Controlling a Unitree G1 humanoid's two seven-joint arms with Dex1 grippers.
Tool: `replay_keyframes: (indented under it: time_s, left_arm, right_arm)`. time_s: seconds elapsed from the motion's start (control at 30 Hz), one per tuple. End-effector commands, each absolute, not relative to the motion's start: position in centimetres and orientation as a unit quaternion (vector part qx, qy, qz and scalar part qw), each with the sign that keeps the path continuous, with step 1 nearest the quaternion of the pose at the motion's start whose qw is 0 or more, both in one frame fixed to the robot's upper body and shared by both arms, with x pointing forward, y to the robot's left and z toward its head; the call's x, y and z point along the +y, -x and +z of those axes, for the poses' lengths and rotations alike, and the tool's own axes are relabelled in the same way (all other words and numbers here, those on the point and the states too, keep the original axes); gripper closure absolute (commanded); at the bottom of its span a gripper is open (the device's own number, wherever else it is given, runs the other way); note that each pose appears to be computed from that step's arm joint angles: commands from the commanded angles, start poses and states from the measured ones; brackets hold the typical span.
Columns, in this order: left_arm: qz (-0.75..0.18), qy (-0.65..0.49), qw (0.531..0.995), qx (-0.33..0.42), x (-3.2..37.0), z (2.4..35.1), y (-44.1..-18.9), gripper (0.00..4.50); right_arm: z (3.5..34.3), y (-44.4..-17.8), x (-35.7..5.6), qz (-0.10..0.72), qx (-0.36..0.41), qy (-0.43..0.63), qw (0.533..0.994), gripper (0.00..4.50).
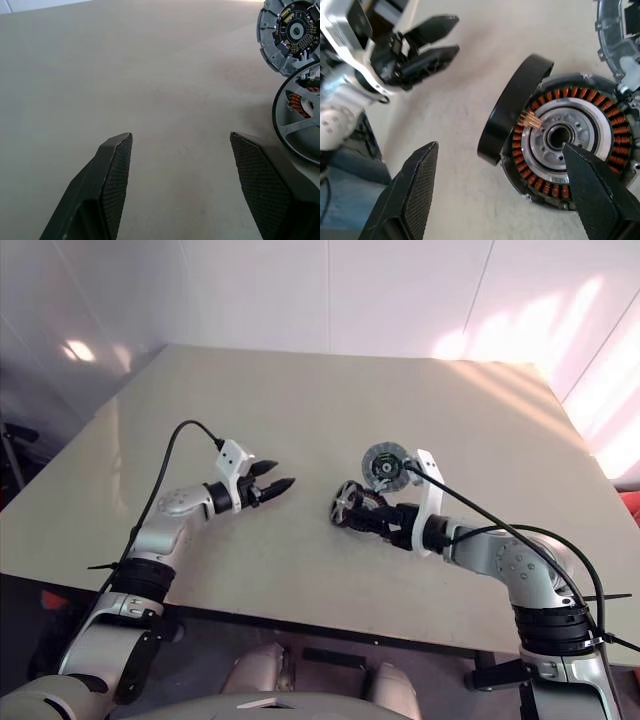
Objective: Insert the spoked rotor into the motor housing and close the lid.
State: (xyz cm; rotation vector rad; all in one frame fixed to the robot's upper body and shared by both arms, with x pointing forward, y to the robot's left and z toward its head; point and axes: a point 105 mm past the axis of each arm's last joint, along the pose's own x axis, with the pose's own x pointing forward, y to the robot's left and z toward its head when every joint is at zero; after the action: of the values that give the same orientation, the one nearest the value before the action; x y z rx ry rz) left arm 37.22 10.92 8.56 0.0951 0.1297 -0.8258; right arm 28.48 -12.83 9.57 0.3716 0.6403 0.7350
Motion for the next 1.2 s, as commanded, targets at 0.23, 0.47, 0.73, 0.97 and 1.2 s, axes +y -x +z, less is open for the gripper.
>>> replay_keyframes:
  time_s: [0.23, 0.47, 0.73, 0.97, 1.2]
  left_arm:
    - [-0.399, -0.053, 0.915, 0.038, 11.0, 10.0, -37.5, 1.16]
    - [-0.400, -0.054, 0.914, 0.035, 10.8, 10.6, -37.3, 1.16]
    - [-0.399, -0.053, 0.915, 0.036, 10.6, 10.9, -37.1, 1.16]
    - [-0.396, -0.053, 0.916, 0.037, 10.7, 10.7, -37.1, 1.16]
    - [-0.394, -0.053, 0.917, 0.040, 11.0, 10.2, -37.2, 1.16]
  right_arm:
    - [11.2, -29.6, -12.7, 0.345, 0.274, -0.127, 0.889, 0.03]
    - [11.8, -29.7, -12.3, 0.347, 0.267, -0.127, 0.890, 0.03]
    - [12.7, -30.0, -11.6, 0.349, 0.259, -0.125, 0.892, 0.03]
    - [12.1, -30.4, -11.3, 0.335, 0.269, -0.126, 0.894, 0.21]
    - [11.8, -30.6, -11.4, 0.329, 0.272, -0.128, 0.895, 2.38]
